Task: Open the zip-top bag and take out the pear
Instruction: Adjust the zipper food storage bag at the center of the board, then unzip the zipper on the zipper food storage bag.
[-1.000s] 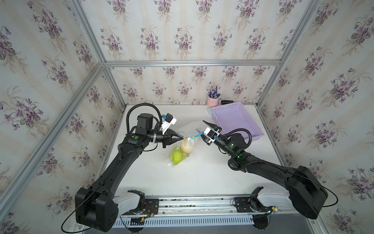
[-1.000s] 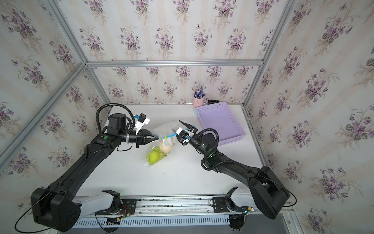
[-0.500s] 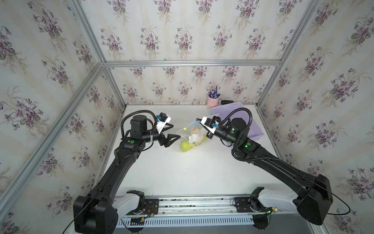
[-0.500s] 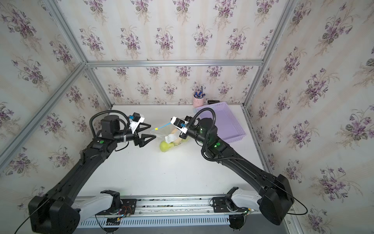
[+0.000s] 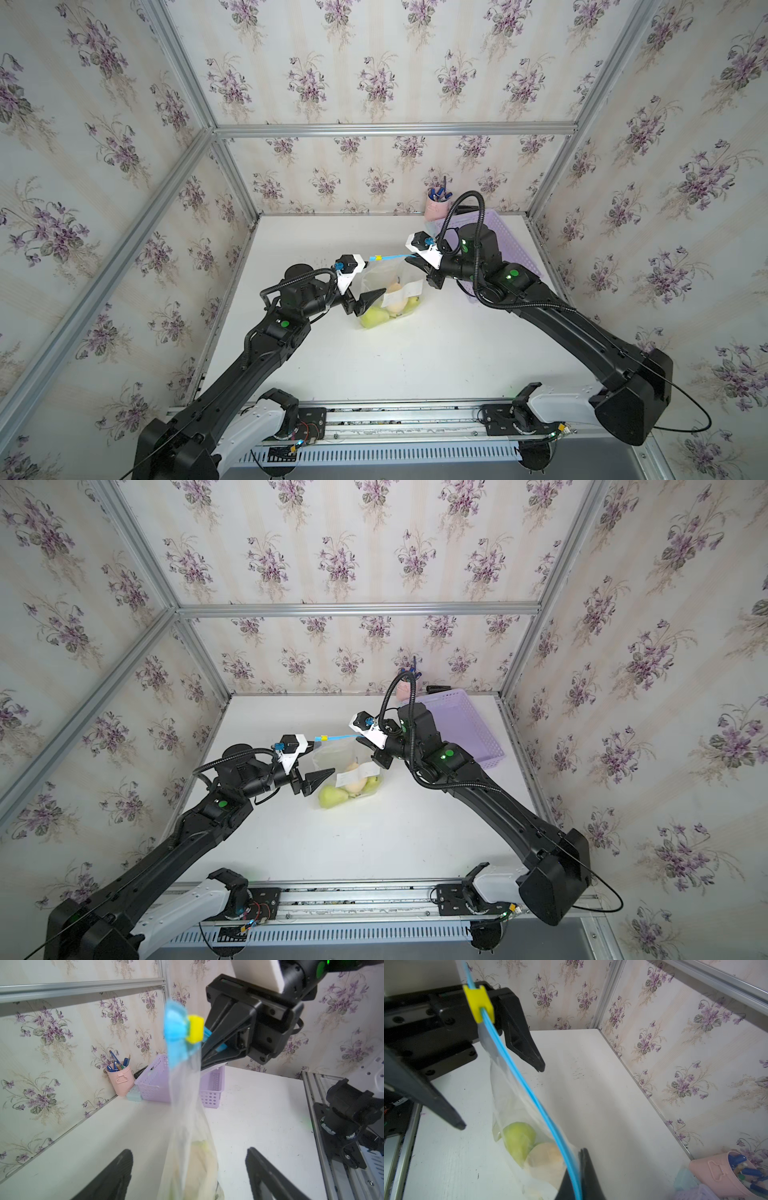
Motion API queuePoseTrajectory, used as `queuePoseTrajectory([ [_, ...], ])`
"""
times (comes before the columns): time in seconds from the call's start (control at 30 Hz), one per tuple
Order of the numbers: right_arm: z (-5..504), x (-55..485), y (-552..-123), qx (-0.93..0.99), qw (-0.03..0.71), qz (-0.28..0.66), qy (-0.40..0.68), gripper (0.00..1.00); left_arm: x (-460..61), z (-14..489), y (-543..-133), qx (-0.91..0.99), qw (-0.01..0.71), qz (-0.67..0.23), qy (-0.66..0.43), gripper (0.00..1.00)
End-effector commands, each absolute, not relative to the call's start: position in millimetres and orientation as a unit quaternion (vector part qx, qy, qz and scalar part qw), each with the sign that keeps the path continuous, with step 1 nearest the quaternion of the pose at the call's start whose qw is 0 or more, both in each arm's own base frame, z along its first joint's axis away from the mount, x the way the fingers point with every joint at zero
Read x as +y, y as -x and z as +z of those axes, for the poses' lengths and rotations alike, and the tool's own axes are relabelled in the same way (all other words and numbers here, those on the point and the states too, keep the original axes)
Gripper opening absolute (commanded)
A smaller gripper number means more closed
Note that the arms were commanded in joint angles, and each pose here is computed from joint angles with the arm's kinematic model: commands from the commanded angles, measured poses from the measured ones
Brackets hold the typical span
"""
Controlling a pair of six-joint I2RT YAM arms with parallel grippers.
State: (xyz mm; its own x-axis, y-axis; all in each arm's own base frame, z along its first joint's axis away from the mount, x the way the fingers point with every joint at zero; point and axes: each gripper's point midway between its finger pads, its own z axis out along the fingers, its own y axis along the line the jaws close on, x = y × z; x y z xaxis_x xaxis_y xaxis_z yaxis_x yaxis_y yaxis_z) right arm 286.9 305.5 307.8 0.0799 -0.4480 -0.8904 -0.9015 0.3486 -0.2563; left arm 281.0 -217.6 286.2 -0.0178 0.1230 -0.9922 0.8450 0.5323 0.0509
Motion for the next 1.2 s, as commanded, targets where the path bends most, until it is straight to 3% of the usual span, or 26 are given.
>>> queuePoseTrajectory([
  [0.0, 311.8, 307.7, -277.3, 0.629, 0.511, 0.243, 0.533, 0.00, -221.0, 327.2, -289.8, 0.603, 0.640, -0.327, -0.348, 0.68],
  [0.13, 306.9, 307.0, -273.2, 0.631, 0.504, 0.254, 0.533, 0.00, -224.9, 344.3, -287.3, 0.580, 0.649, -0.359, -0.337, 0.56],
  [0.2, 306.4, 305.4, -272.1, 0.631, 0.503, 0.258, 0.531, 0.00, -227.3, 342.1, -284.5, 0.579, 0.642, -0.367, -0.343, 0.28],
  [0.3, 310.3, 303.2, -270.1, 0.628, 0.508, 0.265, 0.526, 0.00, -231.8, 332.8, -277.5, 0.579, 0.625, -0.379, -0.361, 0.04],
  [0.4, 312.8, 299.2, -270.4, 0.629, 0.513, 0.268, 0.519, 0.00, -232.9, 328.2, -270.2, 0.572, 0.620, -0.382, -0.378, 0.00],
  [0.47, 320.8, 294.6, -269.2, 0.631, 0.516, 0.284, 0.505, 0.35, -235.0, 330.4, -265.9, 0.568, 0.613, -0.385, -0.393, 0.00],
  [0.5, 334.5, 291.1, -265.5, 0.623, 0.524, 0.312, 0.491, 0.59, -237.2, 332.0, -263.0, 0.567, 0.604, -0.387, -0.405, 0.00],
  [0.53, 352.6, 288.5, -256.5, 0.599, 0.535, 0.348, 0.484, 0.71, -239.5, 333.7, -260.7, 0.566, 0.595, -0.391, -0.415, 0.00],
  [0.6, 375.2, 289.4, -229.0, 0.532, 0.553, 0.395, 0.506, 0.83, -242.2, 332.6, -256.8, 0.566, 0.583, -0.391, -0.432, 0.00],
  [0.73, 380.0, 304.5, -199.7, 0.452, 0.535, 0.444, 0.560, 0.79, -243.1, 327.9, -252.3, 0.570, 0.568, -0.383, -0.453, 0.00],
  [0.9, 375.1, 340.2, -205.3, 0.476, 0.508, 0.408, 0.591, 0.69, -245.0, 328.4, -253.4, 0.574, 0.557, -0.384, -0.460, 0.00],
  [1.17, 371.6, 353.1, -221.3, 0.495, 0.487, 0.402, 0.597, 0.56, -246.6, 325.2, -252.9, 0.573, 0.551, -0.386, -0.468, 0.00],
])
